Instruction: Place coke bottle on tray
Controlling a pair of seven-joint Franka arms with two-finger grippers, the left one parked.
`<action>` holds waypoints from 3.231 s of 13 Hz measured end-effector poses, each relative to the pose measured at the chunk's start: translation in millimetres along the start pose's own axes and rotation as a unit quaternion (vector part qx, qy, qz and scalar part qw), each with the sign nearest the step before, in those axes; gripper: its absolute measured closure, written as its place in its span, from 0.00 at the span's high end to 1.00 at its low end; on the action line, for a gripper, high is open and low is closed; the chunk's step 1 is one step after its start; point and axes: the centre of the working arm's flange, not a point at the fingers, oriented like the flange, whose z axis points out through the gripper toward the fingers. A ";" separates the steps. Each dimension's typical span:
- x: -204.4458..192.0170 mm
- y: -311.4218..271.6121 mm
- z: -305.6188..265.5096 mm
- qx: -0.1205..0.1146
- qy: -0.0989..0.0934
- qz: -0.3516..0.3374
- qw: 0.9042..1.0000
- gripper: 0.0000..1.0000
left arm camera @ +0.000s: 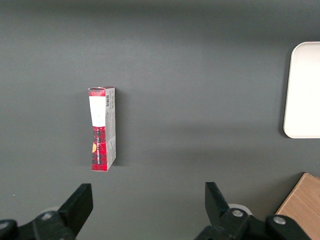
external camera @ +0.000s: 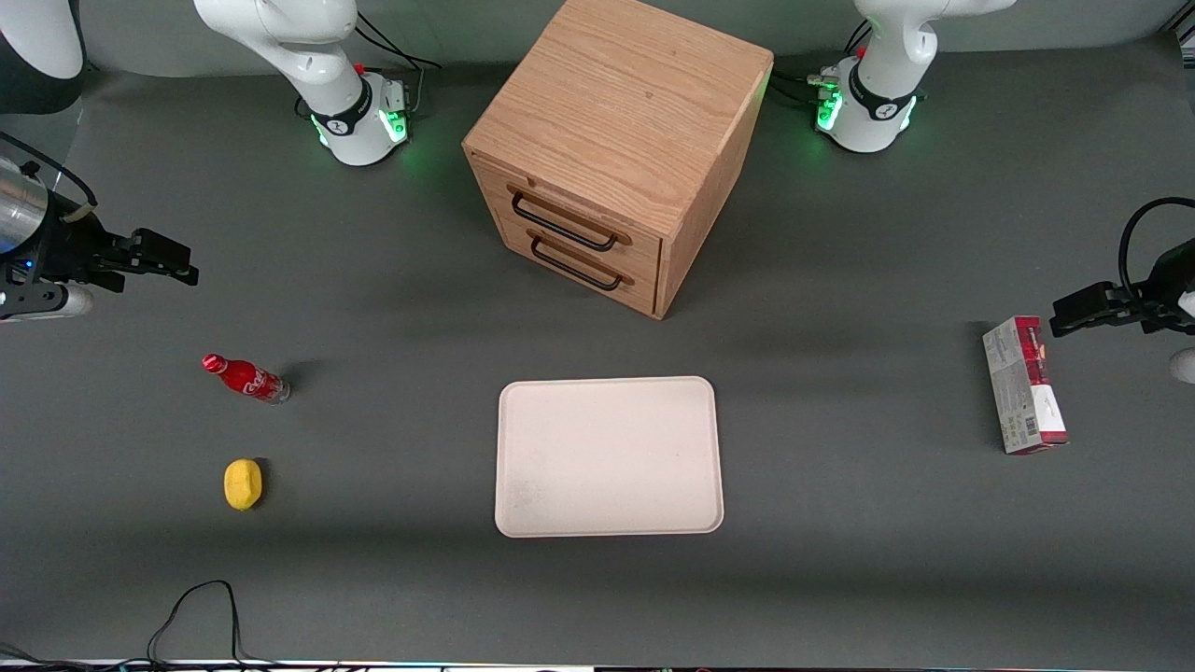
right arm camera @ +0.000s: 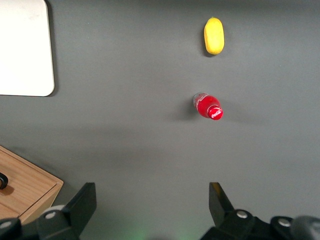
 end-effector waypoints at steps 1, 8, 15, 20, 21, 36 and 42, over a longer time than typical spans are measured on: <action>0.1 0.3 0.2 0.000 0.000 0.000 1.000 1.00; -1.0 3.0 0.5 0.000 -0.004 0.003 1.000 1.00; -1.2 16.2 2.6 0.002 -0.009 0.014 1.000 1.00; -30.1 119.5 -4.8 0.015 -0.022 0.013 1.000 1.00; -38.8 138.7 -7.5 0.018 -0.021 0.012 1.000 1.00; -22.3 123.0 223.2 -0.012 0.009 -0.023 1.000 1.00; 24.2 83.8 248.5 -0.028 0.026 -0.054 0.998 1.00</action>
